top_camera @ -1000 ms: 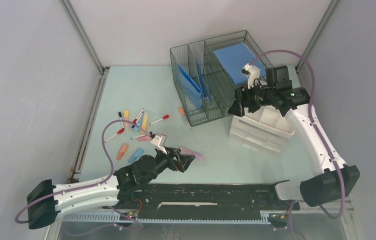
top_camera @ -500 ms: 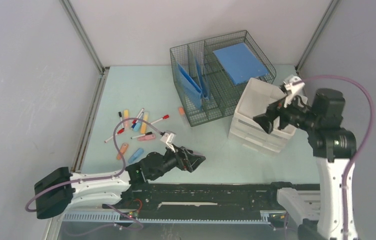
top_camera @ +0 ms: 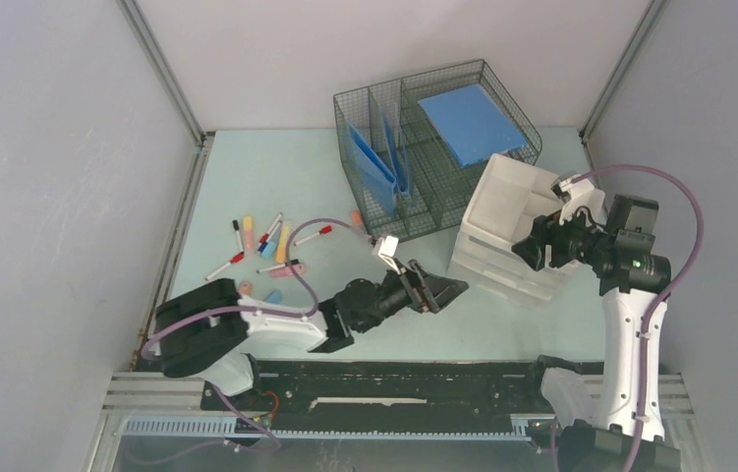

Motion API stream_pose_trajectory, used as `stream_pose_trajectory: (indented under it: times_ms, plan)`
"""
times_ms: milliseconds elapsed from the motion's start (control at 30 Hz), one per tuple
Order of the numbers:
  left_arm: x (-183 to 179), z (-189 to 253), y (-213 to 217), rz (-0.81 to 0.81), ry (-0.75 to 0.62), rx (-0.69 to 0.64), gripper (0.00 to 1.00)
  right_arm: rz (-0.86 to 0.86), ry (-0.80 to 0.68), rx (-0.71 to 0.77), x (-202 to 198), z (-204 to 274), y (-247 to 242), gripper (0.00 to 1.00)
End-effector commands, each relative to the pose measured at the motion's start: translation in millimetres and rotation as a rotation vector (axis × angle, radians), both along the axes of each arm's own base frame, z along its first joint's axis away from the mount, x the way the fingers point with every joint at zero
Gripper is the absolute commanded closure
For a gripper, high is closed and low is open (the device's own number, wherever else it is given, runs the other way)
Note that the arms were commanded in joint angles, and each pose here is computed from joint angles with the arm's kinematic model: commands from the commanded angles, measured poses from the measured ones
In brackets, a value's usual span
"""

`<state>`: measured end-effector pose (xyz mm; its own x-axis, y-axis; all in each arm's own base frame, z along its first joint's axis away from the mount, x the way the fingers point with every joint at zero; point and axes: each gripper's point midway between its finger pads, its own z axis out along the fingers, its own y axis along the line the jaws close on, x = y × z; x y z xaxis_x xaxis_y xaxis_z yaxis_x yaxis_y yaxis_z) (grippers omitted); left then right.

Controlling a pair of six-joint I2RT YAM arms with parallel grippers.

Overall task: Organize the desk
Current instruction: Move the storage box to the center of the board, then open the drawer in the storage box.

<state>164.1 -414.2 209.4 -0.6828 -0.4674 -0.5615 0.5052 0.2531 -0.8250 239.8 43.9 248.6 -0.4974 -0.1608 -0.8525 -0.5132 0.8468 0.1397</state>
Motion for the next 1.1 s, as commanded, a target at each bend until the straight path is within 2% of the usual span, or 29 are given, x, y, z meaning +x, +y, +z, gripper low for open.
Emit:
stream_pose_trajectory:
  times_ms: [0, 300, 567, 800, 1067]
  plan:
    - [12.9, 38.5, -31.6, 0.054, 0.08, -0.195, 0.03, 0.027, -0.101, 0.004, 2.6, 11.0, 5.2, 0.31]
    - [29.3, 24.8, -86.7, 0.123, 0.215, -0.241, 0.03, 0.021, -0.095, -0.036, 2.8, -0.8, 8.0, 0.32]
    - [48.9, 12.1, -100.7, 0.216, 0.287, -0.279, 0.04, -0.023, -0.135, -0.053, 3.6, 7.8, 4.6, 0.33]
    - [55.3, 15.1, -105.7, 0.236, 0.293, -0.328, 0.11, -0.157, -0.264, -0.098, 2.4, 30.4, -13.9, 0.39]
    - [64.4, 6.7, -117.5, 0.265, 0.324, -0.339, 0.25, -0.188, -0.269, -0.114, 3.3, 30.4, -19.8, 0.44]
